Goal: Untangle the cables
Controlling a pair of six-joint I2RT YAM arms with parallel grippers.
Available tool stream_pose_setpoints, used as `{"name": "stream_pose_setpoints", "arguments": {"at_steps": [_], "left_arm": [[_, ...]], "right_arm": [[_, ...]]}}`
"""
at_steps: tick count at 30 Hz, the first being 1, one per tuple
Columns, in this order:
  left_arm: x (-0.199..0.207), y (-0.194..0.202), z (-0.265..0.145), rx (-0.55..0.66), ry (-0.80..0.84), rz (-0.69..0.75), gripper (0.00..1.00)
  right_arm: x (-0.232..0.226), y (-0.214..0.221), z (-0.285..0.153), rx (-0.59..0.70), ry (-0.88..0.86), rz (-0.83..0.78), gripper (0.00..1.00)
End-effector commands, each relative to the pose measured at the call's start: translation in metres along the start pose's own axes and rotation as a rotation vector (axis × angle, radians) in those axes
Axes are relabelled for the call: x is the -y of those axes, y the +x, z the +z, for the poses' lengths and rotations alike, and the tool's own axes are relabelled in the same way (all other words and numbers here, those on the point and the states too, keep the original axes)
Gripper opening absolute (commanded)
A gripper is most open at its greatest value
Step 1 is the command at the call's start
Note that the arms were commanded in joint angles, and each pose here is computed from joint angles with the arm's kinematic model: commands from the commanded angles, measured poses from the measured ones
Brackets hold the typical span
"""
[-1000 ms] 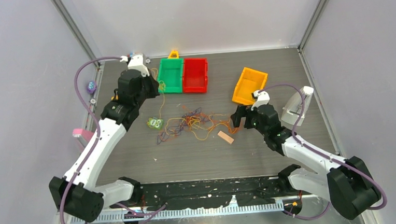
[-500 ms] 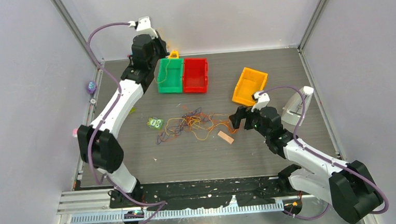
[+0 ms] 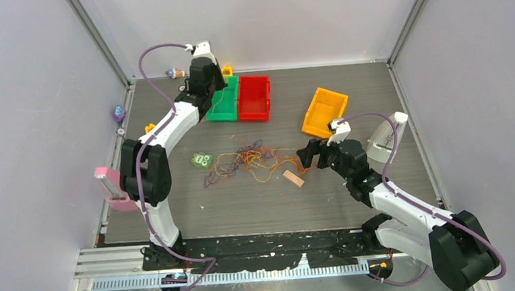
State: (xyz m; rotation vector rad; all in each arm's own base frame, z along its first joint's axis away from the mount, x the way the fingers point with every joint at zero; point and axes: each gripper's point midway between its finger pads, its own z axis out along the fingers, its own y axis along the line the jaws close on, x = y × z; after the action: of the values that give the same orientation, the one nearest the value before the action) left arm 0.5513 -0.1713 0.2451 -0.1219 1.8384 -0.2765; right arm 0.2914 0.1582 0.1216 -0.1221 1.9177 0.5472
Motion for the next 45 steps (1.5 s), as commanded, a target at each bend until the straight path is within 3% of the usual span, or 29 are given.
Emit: {"name": "stream_pose_setpoints", "arguments": {"at_steps": [1, 5, 8, 9, 11, 14, 16, 17, 22, 25, 30, 35, 39, 45], "left_arm": [[-0.004, 0.033, 0.009, -0.066, 0.006, -0.028, 0.0], [-0.013, 0.083, 0.012, -0.247, -0.03, -0.037, 0.0], [-0.014, 0.088, 0.017, -0.312, -0.039, -0.012, 0.04], [-0.016, 0.086, 0.019, -0.336, -0.05, -0.006, 0.16], [-0.023, 0.082, 0.018, -0.391, -0.087, -0.003, 0.54], [-0.025, 0.066, 0.008, -0.42, -0.095, 0.025, 0.72], [-0.025, 0.051, -0.005, -0.396, -0.087, 0.054, 0.97], [-0.026, 0.042, -0.012, -0.378, -0.086, 0.072, 0.99], [-0.045, 0.033, -0.05, -0.37, -0.096, -0.008, 1.0], [-0.047, 0.046, -0.073, -0.358, -0.043, -0.118, 0.99], [-0.054, 0.09, -0.124, -0.361, 0.012, -0.135, 0.99], [-0.052, 0.123, -0.154, -0.369, 0.101, -0.145, 0.96], [-0.013, 0.142, -0.176, -0.335, 0.344, -0.129, 0.8], [0.04, 0.174, -0.2, -0.315, 0.558, 0.08, 0.76]], "right_arm": [[-0.005, -0.018, 0.0, 0.074, -0.023, -0.001, 0.95], [-0.006, -0.018, 0.001, 0.068, -0.025, -0.001, 0.95], [-0.006, -0.018, 0.001, 0.069, -0.025, -0.001, 0.95], [-0.006, -0.019, 0.0, 0.073, -0.024, -0.002, 0.95], [-0.005, -0.019, -0.001, 0.077, -0.021, -0.004, 0.95], [-0.004, -0.02, -0.001, 0.081, -0.016, -0.006, 0.95], [-0.004, -0.019, 0.0, 0.076, -0.015, -0.006, 0.95], [-0.004, -0.018, 0.001, 0.071, -0.017, -0.007, 0.95], [-0.004, -0.016, 0.007, 0.052, -0.016, -0.007, 0.95], [-0.007, -0.013, 0.014, 0.025, -0.031, -0.008, 0.95], [-0.011, -0.004, 0.023, -0.029, -0.051, -0.005, 0.99], [-0.018, 0.005, 0.029, -0.078, -0.078, -0.005, 0.85], [-0.001, 0.013, 0.035, -0.127, 0.027, -0.009, 0.67], [0.02, 0.022, 0.034, -0.167, 0.148, -0.001, 0.62]]}}
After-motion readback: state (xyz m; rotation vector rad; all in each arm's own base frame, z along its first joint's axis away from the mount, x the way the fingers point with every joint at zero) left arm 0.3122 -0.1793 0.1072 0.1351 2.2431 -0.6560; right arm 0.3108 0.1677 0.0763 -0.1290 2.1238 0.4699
